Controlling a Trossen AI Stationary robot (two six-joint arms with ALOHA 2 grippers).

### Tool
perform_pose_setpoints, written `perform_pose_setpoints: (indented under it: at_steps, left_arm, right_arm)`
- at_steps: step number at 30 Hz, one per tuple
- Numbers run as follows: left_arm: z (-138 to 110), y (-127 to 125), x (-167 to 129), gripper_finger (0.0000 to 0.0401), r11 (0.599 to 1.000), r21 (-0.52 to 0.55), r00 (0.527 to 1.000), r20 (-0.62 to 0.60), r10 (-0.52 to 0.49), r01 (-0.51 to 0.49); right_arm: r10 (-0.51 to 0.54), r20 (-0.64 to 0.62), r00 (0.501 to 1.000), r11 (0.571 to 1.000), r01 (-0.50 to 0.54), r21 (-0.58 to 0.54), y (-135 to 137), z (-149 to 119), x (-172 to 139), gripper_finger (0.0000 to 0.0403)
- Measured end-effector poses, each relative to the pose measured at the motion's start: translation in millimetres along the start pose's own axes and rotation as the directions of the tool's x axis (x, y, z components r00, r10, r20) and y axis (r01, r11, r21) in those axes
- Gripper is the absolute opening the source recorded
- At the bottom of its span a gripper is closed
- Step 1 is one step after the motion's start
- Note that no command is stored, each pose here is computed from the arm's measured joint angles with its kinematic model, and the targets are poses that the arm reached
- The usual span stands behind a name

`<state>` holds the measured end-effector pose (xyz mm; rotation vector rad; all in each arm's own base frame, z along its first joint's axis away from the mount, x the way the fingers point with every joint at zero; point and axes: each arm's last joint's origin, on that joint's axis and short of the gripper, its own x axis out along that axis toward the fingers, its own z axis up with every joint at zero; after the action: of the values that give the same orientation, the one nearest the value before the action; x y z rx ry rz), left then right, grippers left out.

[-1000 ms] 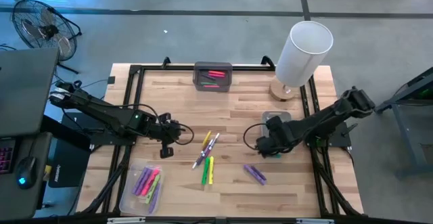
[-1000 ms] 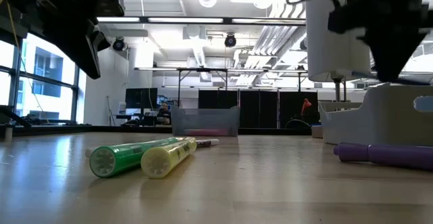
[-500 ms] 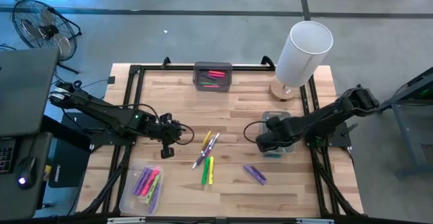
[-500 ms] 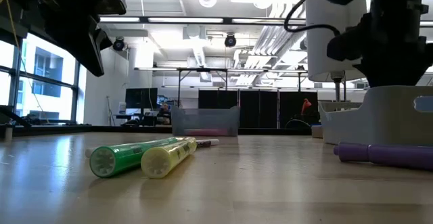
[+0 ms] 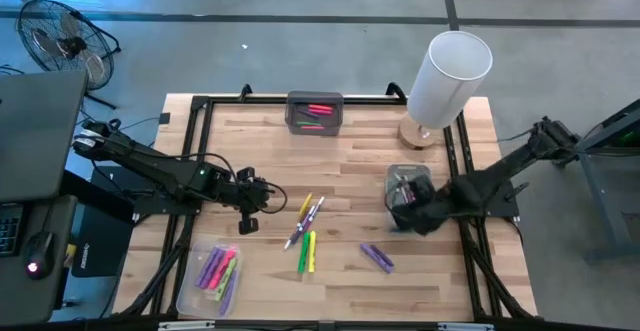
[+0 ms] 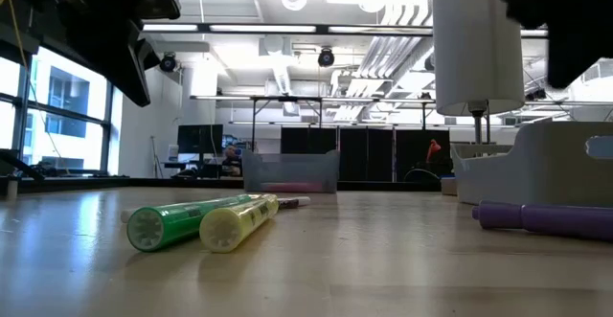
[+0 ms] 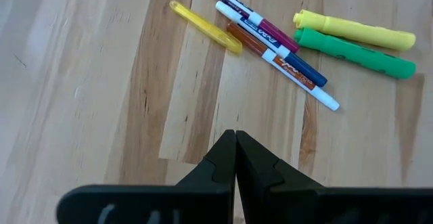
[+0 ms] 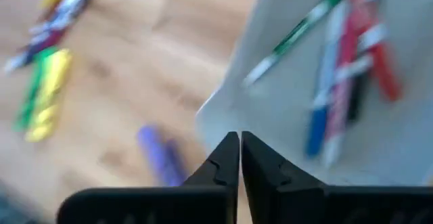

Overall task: Pick & Place Markers
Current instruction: Put the blue pen into the black bin

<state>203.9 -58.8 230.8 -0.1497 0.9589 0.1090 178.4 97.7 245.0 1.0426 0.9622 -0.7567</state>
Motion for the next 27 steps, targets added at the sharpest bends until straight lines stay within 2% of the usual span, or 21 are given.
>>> perform_pose_setpoints:
  at_steps: [3,5,7,10,13,19,27]
  left_arm:
    - [0.6,-0.3,0.0,0.0,1.0,-0.011,1.0,0.007,-0.001,0.001]
    - [0.9,-0.3,0.0,0.0,1.0,-0.019,1.0,0.01,-0.001,0.001]
    - [1.6,-0.6,0.0,0.0,1.0,-0.023,1.0,0.018,-0.003,0.003]
    - [4.0,-1.7,-0.1,0.0,0.999,-0.03,0.999,0.042,-0.014,0.015]
    - [5.7,-2.5,-0.2,0.0,0.999,-0.034,0.998,0.06,-0.022,0.024]
    - [7.5,-3.3,-0.4,0.0,0.999,-0.037,0.996,0.079,-0.03,0.033]
    - [10.3,-3.3,-0.7,0.0,0.999,-0.045,0.993,0.119,-0.003,0.009]
  right_arm:
    - [0.086,-0.069,0.994,0.996,-0.086,-0.001,5.6,-23.2,-3.3,0.0005]
    - [0.096,-0.115,0.989,0.995,-0.096,-0.002,7.8,-39.8,-0.3,0.0001]
    - [0.053,-0.168,0.984,0.999,-0.052,0.01,6.5,-56.2,5.5,0.0002]
    - [-0.063,-0.264,0.962,0.997,0.07,0.018,2.1,-78.3,17.2,0.0001]
    - [-0.178,-0.291,0.94,0.982,0.188,0.008,-3.3,-93.9,30.6,0.0001]
    - [-0.327,-0.213,0.921,0.944,0.327,-0.032,-11.4,-108.7,57.6,0.0001]
    - [-0.407,-0.054,0.912,0.912,0.404,-0.07,-15.7,-105.8,80.6,0.0]
